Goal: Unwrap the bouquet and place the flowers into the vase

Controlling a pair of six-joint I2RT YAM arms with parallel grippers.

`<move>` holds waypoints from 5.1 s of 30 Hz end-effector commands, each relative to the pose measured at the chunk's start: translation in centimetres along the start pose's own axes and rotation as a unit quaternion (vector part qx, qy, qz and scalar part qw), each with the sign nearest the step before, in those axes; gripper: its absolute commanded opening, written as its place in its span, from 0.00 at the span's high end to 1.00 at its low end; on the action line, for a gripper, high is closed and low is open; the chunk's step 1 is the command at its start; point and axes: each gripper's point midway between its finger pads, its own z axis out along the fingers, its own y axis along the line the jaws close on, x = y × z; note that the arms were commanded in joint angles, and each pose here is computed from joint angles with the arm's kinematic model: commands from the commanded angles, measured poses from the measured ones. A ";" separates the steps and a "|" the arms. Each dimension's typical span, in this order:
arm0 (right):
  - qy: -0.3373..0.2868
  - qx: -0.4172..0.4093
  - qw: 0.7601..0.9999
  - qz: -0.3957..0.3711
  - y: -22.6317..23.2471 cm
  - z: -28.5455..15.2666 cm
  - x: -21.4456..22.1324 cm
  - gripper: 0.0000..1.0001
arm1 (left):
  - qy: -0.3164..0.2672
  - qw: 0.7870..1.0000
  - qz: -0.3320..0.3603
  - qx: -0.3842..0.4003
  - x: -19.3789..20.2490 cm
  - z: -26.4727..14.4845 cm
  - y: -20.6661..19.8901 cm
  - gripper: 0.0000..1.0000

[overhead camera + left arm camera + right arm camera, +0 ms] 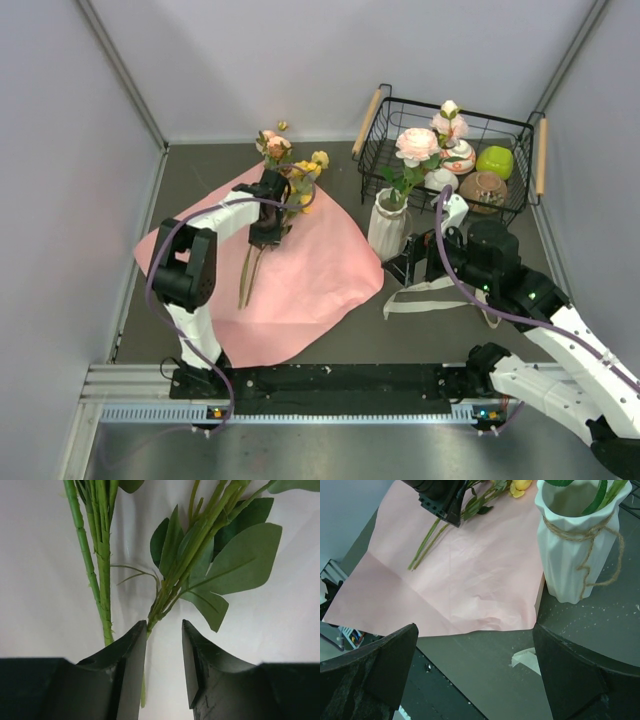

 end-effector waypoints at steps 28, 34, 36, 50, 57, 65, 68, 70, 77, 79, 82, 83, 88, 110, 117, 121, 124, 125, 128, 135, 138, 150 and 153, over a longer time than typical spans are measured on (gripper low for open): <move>-0.012 -0.013 1.000 0.001 0.6 -0.3 -0.8 0.01 | -0.021 0.999 0.006 -0.036 -1.1 -0.3 -0.1 0.58; -0.014 -0.015 1.000 0.002 0.6 -0.5 -0.8 0.01 | -0.010 0.999 0.003 -0.033 -0.3 0.0 -0.5 0.86; -0.015 -0.015 1.000 0.004 0.7 -0.5 -0.8 0.01 | -0.027 0.999 0.006 -0.032 -0.9 -0.9 -0.8 0.91; -0.008 -0.040 0.999 0.022 1.7 0.1 -1.2 0.01 | -0.180 0.968 0.011 0.175 -3.7 -14.1 -5.2 1.00; -0.027 -0.122 0.992 0.024 6.2 1.0 -4.3 0.08 | -0.281 0.909 0.007 0.308 -2.3 -22.3 -7.0 1.00; -0.071 -0.183 0.979 0.047 13.3 3.6 -10.6 0.05 | -0.415 0.806 0.014 0.422 -0.4 -32.4 -7.4 1.00; -0.098 -0.195 0.971 0.096 14.8 4.9 -13.5 0.03 | -0.464 0.768 0.020 0.441 1.0 -35.8 -6.6 1.00; -0.119 -0.200 0.966 0.111 15.9 5.3 -15.4 0.02 | -0.471 0.761 0.026 0.446 1.5 -36.5 -6.5 1.00; -0.126 -0.190 0.968 0.101 18.9 9.1 -17.2 0.04 | -0.464 0.758 0.049 0.457 3.1 -36.6 -6.6 1.00; -0.127 -0.181 0.970 0.104 18.9 10.3 -17.2 0.09 | -0.464 0.757 0.052 0.457 3.2 -36.6 -6.7 1.00; -0.136 -0.171 0.970 0.108 18.6 11.2 -17.3 0.18 | -0.464 0.753 0.064 0.462 3.6 -36.7 -6.8 1.00; -0.138 -0.172 0.969 0.108 18.7 11.4 -17.3 0.19 | -0.464 0.753 0.066 0.462 3.7 -36.6 -6.8 1.00; -0.141 -0.177 0.969 0.100 18.9 11.8 -17.2 0.56 | -0.463 0.751 0.074 0.465 4.0 -36.5 -7.0 1.00; -0.330 -0.018 0.913 -0.240 12.2 -2.2 -24.7 1.00 | -0.482 0.764 0.047 0.427 3.5 -35.9 -5.6 0.31; -0.344 0.126 0.870 -0.329 7.2 -1.6 -27.0 1.00 | -0.480 0.767 0.044 0.424 3.5 -35.7 -5.5 0.31; -0.366 0.146 0.852 -0.344 6.3 -1.7 -27.9 1.00 | -0.484 0.771 0.043 0.413 3.7 -35.6 -5.0 0.31; -0.374 0.151 0.841 -0.360 6.0 -1.5 -28.2 1.00 | -0.482 0.777 0.039 0.403 3.8 -35.3 -4.7 0.31; -0.374 0.150 0.840 -0.364 6.0 -1.4 -28.2 1.00 | -0.482 0.778 0.038 0.402 3.9 -35.2 -4.6 0.31; -0.375 0.154 0.836 -0.370 5.7 -1.1 -28.1 1.00 | -0.482 0.780 0.036 0.397 4.0 -35.1 -4.5 0.31; -0.392 0.144 0.833 -0.363 6.2 -1.9 -29.2 1.00 | -0.480 0.780 0.036 0.401 3.8 -35.2 -4.6 0.31; -0.394 0.146 0.831 -0.365 6.1 -1.8 -29.5 1.00 | -0.478 0.780 0.036 0.401 3.7 -35.1 -4.7 0.31; -0.377 0.123 0.845 -0.359 5.4 0.6 -27.1 1.00 | -0.478 0.784 0.036 0.395 4.0 -35.0 -4.4 0.31; -0.363 0.113 0.851 -0.362 5.0 1.6 -25.3 1.00 | -0.478 0.785 0.035 0.392 4.1 -34.9 -4.3 0.31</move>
